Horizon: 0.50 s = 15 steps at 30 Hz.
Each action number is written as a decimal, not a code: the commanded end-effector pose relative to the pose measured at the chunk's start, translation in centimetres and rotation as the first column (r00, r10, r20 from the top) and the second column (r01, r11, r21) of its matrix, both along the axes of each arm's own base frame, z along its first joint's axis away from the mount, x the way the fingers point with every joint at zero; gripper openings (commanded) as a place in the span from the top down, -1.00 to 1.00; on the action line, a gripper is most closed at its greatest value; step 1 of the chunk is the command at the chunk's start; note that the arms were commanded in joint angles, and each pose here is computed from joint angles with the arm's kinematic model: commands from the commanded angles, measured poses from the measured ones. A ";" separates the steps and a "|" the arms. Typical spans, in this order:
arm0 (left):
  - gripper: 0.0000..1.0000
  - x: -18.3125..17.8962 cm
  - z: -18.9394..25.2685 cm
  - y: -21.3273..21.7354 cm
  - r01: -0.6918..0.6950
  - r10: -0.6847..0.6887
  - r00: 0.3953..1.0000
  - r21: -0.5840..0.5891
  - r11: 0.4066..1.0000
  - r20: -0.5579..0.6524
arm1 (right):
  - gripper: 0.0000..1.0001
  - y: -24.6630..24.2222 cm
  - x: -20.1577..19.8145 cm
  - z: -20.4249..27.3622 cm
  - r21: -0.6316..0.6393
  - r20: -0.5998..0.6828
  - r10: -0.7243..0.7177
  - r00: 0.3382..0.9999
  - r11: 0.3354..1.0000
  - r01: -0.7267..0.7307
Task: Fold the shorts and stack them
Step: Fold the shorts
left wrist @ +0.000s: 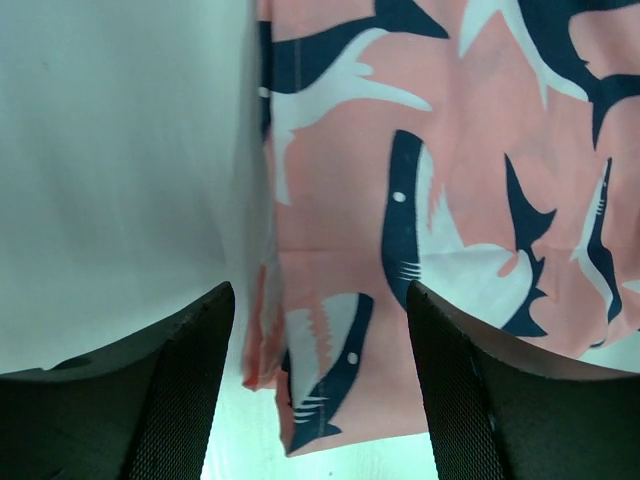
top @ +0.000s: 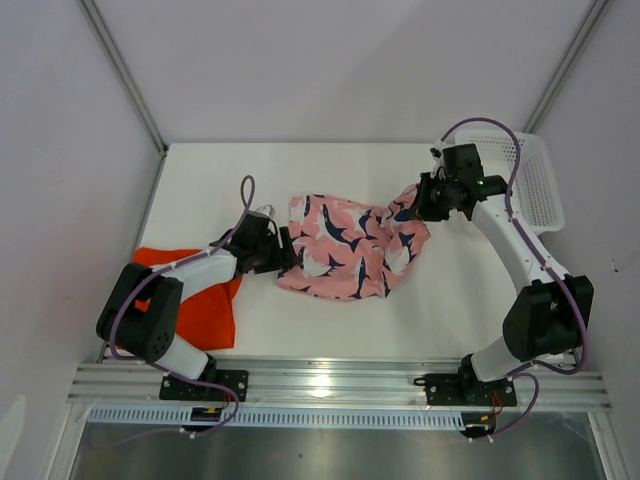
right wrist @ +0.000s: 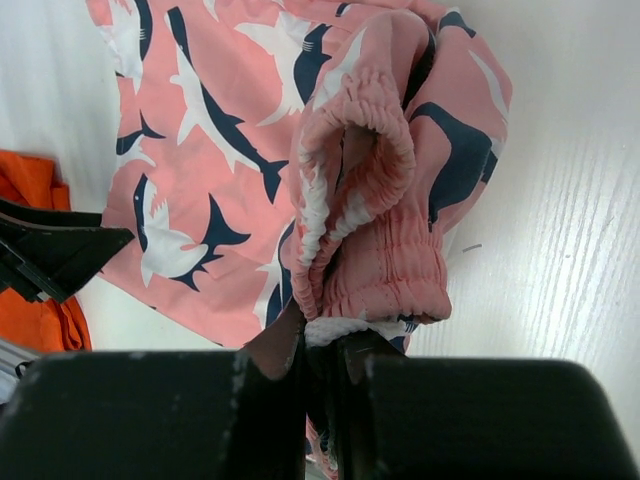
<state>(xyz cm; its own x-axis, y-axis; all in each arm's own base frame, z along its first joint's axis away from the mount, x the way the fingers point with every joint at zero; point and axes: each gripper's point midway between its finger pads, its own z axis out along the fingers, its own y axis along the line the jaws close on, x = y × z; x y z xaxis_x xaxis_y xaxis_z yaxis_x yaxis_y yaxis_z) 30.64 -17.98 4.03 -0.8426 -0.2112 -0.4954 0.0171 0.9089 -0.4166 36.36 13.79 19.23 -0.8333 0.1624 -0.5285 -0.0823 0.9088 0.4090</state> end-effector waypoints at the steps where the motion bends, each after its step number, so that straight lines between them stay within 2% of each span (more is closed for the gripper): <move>1: -0.45 0.9 0.5 0.6 -0.001 0.001 0.999 -0.013 1.000 0.042 | 0.94 -0.1 0.5 0.8 -0.025 0.033 0.021 0.999 0.999 -0.020; 3: -0.43 0.7 0.0 0.6 0.003 -0.003 0.999 -0.016 1.000 0.035 | 0.95 -0.3 0.5 0.7 -0.038 0.028 0.021 0.999 0.999 -0.020; 6: -0.23 0.7 -0.9 0.0 0.011 -0.010 1.000 -0.041 0.999 0.022 | 0.94 -0.2 0.5 0.7 -0.038 0.023 0.029 0.999 0.999 -0.028; 7: -0.08 0.4 -1.4 0.0 0.009 -0.009 1.000 -0.049 0.999 0.005 | 0.94 0.0 0.5 0.8 -0.037 0.021 0.035 0.999 0.999 -0.034; 10: 0.18 -0.1 -2.2 -1.0 0.022 -0.021 1.000 -0.094 0.995 0.003 | 0.94 0.4 0.5 1.1 -0.054 0.014 0.045 0.999 0.998 -0.044; 15: 0.40 -0.7 -2.5 -1.9 0.013 -0.012 1.000 -0.087 0.996 0.021 | 0.94 0.8 0.7 1.6 -0.118 -0.003 0.032 0.999 0.993 -0.032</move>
<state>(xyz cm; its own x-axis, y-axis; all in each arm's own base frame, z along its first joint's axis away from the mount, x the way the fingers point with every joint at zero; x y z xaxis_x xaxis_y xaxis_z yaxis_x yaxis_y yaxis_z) 30.58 -18.86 2.04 -0.8366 -0.2428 -0.4910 0.0286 0.8758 -0.4818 36.61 14.30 19.13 -0.8541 0.1015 -0.5101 -0.0947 0.9341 0.3443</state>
